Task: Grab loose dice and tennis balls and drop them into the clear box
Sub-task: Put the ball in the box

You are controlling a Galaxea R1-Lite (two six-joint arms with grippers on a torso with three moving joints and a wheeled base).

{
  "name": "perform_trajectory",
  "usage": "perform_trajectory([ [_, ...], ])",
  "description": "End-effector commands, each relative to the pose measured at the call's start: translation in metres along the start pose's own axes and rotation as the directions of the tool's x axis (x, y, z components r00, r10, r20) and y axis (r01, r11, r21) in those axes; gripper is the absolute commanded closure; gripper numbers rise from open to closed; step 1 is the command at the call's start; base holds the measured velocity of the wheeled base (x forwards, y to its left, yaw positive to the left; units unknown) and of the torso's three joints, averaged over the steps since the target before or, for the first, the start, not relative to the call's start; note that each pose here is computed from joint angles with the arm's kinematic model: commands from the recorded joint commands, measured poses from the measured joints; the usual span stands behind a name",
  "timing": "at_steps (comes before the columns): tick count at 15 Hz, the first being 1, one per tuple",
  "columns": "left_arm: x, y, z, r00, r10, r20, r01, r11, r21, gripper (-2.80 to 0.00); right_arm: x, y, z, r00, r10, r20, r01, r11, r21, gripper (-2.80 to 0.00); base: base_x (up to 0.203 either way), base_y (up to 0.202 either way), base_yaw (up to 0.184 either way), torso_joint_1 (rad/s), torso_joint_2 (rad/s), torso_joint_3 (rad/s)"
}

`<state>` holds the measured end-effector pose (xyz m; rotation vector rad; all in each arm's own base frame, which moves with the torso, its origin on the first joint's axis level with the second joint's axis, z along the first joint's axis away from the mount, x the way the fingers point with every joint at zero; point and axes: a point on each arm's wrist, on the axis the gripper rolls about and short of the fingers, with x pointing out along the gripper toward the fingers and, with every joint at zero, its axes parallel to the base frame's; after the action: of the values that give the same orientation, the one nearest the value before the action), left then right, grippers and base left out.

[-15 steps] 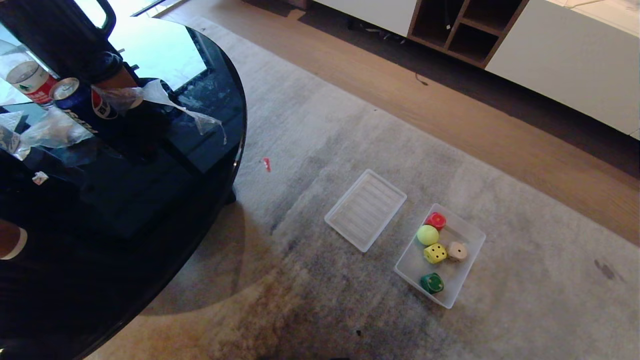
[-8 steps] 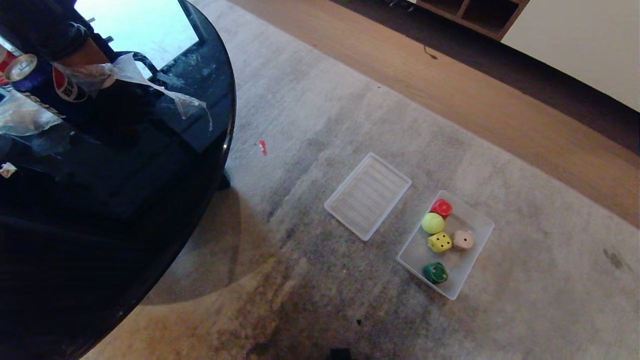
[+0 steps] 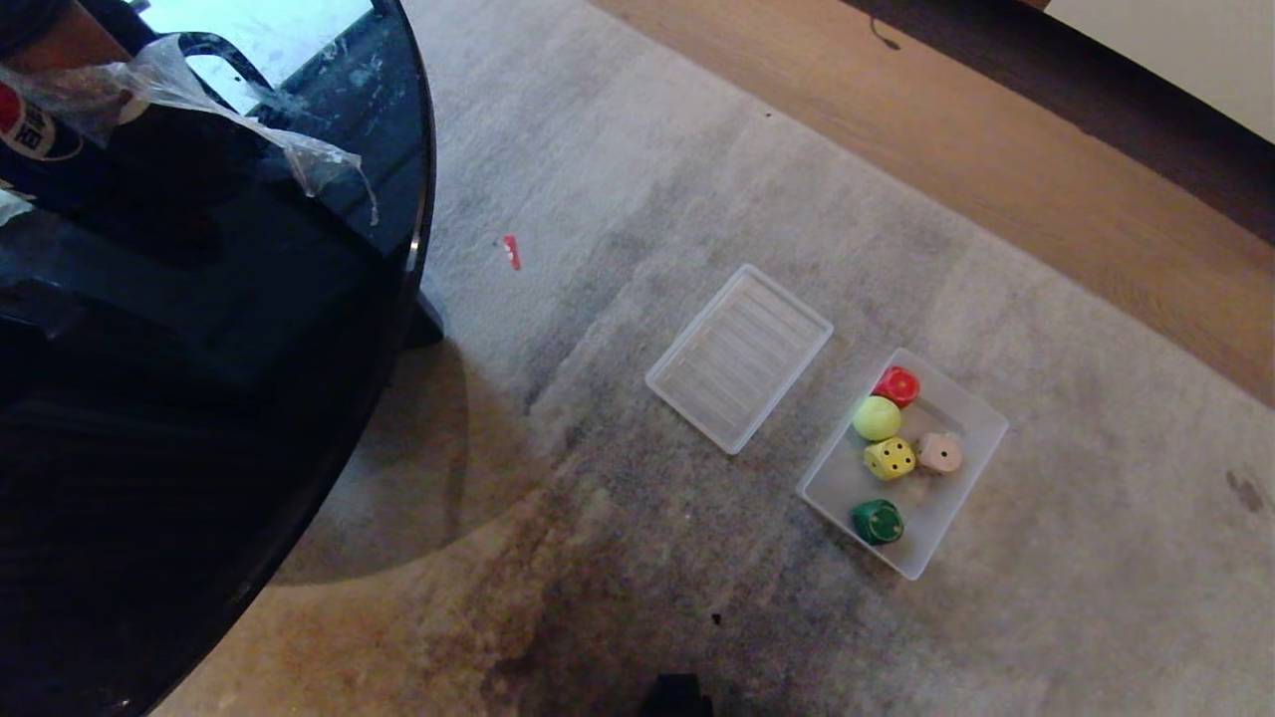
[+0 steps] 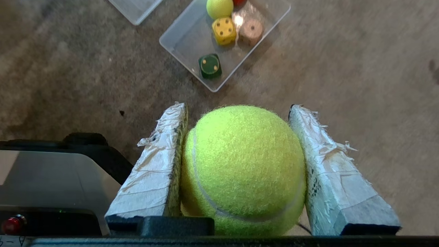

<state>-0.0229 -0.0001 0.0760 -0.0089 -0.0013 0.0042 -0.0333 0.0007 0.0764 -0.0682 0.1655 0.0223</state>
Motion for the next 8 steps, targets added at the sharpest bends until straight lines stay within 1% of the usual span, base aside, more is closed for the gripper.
perform_trajectory([
  [1,0.0000,0.0000,-0.0001,1.000,0.000,0.000,0.000,1.000,0.000,0.00,0.0001,0.0000,-0.0001,1.000,0.001,-0.003,-0.001,1.000,0.000,0.00,0.000,0.000,0.000,0.008,0.00,-0.195],
  [8,0.0001,0.0000,0.0000,1.000,0.000,-0.001,0.000,1.000,0.000,0.00,0.0001,0.0001,-0.0001,1.000,0.002,-0.002,-0.002,1.000,-0.001,0.00,0.000,0.000,0.000,0.002,0.00,-0.196],
])
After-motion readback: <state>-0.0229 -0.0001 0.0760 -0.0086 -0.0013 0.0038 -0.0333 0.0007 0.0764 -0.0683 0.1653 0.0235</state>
